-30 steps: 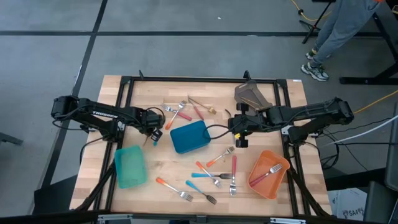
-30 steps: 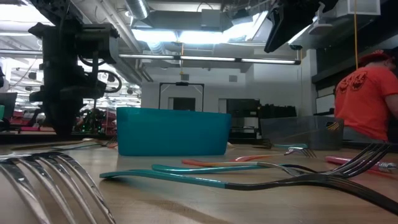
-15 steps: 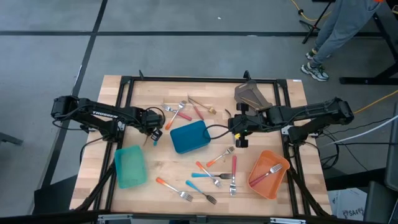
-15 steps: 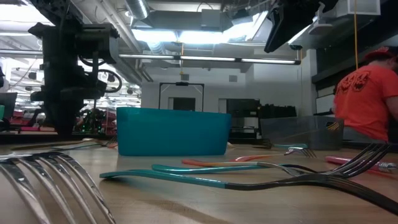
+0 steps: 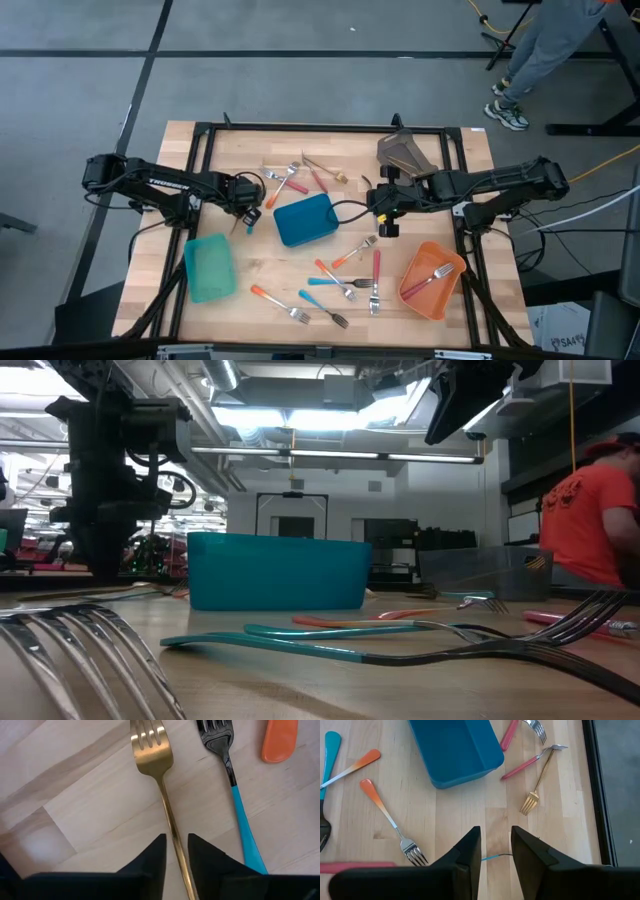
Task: Sort silverware by color (type)
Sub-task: Put the golden fork into the black bin
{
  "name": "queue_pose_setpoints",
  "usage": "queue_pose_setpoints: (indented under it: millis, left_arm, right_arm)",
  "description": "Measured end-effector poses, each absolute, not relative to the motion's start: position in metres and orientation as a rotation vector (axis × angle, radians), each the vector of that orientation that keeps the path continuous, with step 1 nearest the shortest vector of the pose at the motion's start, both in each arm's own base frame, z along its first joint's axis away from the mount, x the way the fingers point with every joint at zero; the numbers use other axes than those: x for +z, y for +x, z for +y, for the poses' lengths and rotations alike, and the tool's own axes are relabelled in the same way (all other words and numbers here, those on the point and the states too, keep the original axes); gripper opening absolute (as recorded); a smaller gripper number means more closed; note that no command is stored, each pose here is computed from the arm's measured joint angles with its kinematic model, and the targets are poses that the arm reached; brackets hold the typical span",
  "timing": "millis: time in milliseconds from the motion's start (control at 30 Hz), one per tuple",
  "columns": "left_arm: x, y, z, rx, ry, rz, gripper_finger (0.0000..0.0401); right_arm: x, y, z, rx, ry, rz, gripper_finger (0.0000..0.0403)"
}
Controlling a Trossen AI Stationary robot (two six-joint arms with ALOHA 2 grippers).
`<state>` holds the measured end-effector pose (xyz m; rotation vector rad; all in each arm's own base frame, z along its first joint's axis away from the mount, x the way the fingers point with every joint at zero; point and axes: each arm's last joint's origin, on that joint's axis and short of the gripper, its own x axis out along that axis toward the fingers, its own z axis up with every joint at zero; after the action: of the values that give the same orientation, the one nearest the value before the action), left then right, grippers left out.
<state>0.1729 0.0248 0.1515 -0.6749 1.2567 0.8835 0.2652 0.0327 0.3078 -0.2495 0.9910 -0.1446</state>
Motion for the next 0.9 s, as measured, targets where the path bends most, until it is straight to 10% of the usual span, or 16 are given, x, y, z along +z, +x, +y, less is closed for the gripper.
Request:
queue_pose_setpoints:
  millis: [900]
  left_arm:
    - [0.13,0.179,0.025,0.942,-0.631,1.356,0.0131]
  right_arm:
    - [0.308,0.265,0.033,-0.145,-0.249,0.991,0.0097]
